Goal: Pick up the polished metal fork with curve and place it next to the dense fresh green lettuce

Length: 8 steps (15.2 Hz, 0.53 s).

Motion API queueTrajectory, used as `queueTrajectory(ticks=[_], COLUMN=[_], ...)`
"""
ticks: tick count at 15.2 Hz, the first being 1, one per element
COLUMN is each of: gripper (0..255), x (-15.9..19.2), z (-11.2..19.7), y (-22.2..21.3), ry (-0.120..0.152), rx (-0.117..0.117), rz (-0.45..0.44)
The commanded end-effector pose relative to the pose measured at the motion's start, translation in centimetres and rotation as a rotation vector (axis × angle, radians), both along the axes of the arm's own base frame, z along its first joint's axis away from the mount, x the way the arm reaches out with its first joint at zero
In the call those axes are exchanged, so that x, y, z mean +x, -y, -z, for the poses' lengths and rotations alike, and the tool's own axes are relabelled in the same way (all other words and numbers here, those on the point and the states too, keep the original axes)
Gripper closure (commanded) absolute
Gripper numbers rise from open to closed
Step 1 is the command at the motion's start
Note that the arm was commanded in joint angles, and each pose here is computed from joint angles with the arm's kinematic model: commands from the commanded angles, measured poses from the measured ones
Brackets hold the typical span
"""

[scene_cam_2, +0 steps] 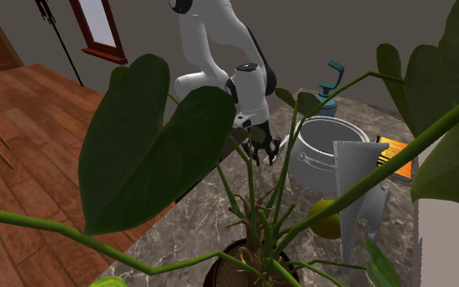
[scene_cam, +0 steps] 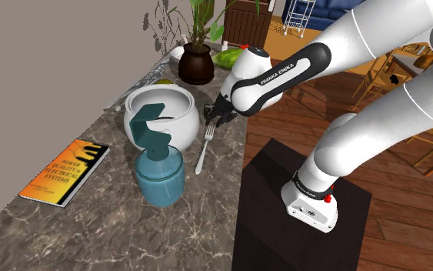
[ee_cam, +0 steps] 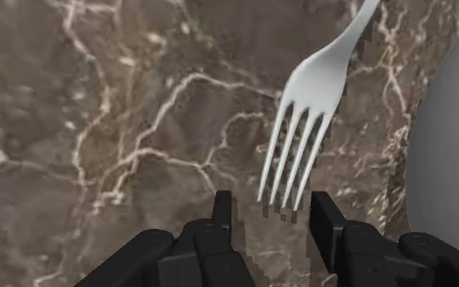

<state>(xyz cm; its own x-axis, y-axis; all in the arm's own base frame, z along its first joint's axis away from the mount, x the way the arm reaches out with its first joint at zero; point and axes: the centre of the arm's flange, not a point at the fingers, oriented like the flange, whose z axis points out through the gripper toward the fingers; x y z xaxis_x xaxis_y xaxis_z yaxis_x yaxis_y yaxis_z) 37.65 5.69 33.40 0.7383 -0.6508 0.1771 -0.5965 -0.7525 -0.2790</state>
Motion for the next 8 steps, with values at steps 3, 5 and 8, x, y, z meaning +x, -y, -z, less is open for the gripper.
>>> queueTrajectory(ticks=[3,5,8], gripper=[255,255,255], x=[-0.5,-0.6,0.7], z=[1.0,1.0,0.0], y=[-0.1,0.0,-0.6], ry=[-0.035,-0.035,-0.036], rx=[0.0,0.0,0.0], rz=[-0.005,-0.005,-0.005])
